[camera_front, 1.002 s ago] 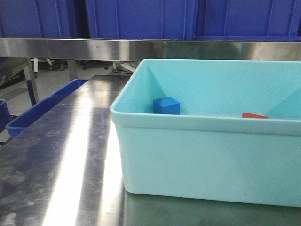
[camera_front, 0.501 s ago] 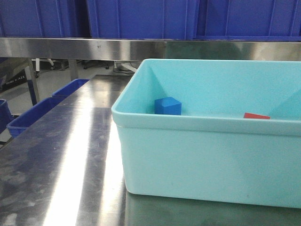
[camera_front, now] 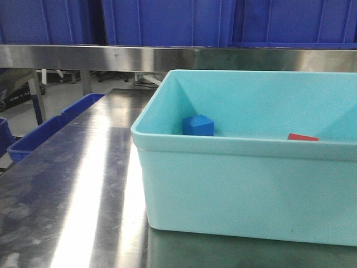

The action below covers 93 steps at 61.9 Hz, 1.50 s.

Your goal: Pick red cube and place on left shelf

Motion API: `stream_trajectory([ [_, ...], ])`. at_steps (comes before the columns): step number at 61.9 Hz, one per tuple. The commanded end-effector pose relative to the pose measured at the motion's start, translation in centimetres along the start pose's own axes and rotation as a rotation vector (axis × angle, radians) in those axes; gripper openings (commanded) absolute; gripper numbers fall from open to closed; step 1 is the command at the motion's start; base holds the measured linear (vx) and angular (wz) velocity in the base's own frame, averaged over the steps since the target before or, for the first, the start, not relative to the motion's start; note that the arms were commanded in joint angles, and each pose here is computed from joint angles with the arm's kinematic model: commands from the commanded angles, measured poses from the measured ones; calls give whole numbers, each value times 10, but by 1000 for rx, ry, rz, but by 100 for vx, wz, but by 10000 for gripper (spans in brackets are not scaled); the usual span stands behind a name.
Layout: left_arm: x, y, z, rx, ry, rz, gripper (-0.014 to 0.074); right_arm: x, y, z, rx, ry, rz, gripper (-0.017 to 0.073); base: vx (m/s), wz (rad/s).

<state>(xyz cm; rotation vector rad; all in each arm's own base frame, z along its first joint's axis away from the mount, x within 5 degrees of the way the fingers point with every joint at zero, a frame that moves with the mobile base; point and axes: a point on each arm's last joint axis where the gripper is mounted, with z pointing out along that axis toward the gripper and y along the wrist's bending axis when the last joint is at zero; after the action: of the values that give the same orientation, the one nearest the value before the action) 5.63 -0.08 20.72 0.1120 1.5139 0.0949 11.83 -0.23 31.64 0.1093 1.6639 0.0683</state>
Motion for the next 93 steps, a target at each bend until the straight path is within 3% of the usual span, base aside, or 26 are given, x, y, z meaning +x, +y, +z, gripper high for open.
stream_trajectory([
  [1, -1, 0, 0, -6, -69, -5, 106, -36, 4, 16, -10, -49, 17, 83, 0, 0],
  [7, -1, 0, 0, -6, -69, -5, 106, -49, 9, 37, -22, 27, 20, 159, 0, 0],
  [16, -1, 0, 0, -6, -69, -5, 106, -53, 28, 69, -97, 145, 3, 418, 0, 0],
  [20, -1, 0, 0, -6, -69, -5, 106, -50, 39, 82, -131, 226, -11, 492, 0, 0],
  [28, -1, 0, 0, -6, -69, -5, 106, -39, 64, 108, -197, 410, -67, 510, 0, 0],
  [37, -1, 0, 0, -6, -69, -5, 106, -28, 87, 126, -252, 500, -103, 510, 0, 0],
  [50, -1, 0, 0, -6, -69, -5, 106, -7, 100, 140, -271, 614, -143, 510, 0, 0],
  [61, -1, 0, 0, -6, -69, -5, 106, 11, 97, 145, -278, 730, -282, 510, 0, 0],
  [77, -1, 0, 0, -6, -69, -5, 106, 16, 109, 140, -408, 712, -555, 510, 0, 0],
  [87, -1, 0, 0, -6, -69, -5, 106, 22, 108, 138, -453, 766, -665, 510, 0, 0],
  [93, -1, 0, 0, -6, -69, -5, 106, 27, 108, 139, -466, 797, -704, 510, 0, 0],
])
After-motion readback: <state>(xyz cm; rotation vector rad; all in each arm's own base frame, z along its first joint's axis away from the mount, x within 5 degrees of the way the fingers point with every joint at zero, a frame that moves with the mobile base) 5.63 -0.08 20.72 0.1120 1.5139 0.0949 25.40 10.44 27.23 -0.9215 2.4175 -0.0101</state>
